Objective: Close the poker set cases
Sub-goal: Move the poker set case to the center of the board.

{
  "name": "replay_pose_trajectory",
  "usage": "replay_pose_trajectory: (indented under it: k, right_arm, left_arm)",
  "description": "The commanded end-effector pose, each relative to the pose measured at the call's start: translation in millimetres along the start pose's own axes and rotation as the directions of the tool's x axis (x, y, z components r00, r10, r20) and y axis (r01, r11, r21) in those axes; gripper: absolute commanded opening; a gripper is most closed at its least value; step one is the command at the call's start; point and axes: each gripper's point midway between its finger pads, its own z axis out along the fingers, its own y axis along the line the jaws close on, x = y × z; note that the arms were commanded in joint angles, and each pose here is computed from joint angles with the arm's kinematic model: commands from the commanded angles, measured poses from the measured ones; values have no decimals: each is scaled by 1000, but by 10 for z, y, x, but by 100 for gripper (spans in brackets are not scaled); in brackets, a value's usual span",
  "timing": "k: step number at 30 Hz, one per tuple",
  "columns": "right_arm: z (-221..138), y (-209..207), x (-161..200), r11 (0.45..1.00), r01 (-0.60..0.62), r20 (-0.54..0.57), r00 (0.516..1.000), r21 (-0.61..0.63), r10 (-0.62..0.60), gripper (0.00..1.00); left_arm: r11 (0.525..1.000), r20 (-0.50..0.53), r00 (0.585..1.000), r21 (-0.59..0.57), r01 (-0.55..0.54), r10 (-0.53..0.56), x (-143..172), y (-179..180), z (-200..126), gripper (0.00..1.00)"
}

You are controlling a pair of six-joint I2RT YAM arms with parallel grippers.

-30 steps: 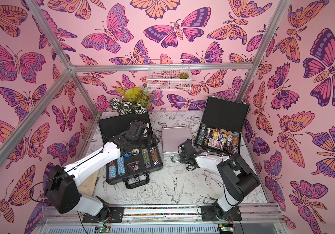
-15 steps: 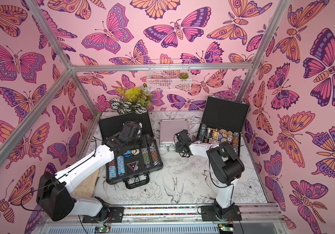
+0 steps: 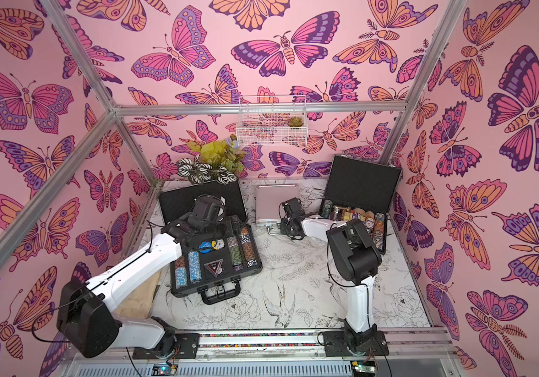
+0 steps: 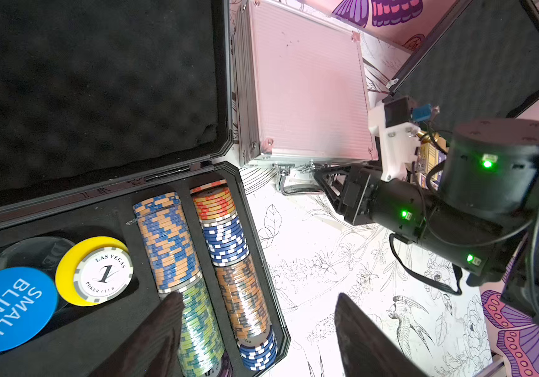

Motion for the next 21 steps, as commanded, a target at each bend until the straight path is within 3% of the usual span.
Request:
replay_pose_trajectory:
  k: [1,13,21]
  right_arm:
    - [-23,139,-353,999,24,75,997,-48,-20,36]
    - [238,145,-604,998,3,67,998,-66,1,36]
    - [411,354,-698,986,-6,56,998,-166,16,36]
  left_arm:
    - [1000,-20,1000,-15,3,-3,61,62,-19,74]
    - [1000,-8,1000,-23,-6,6,25,62,-96,74]
    - [999,-14,1000,-33,-7,6,13,78,-56,75]
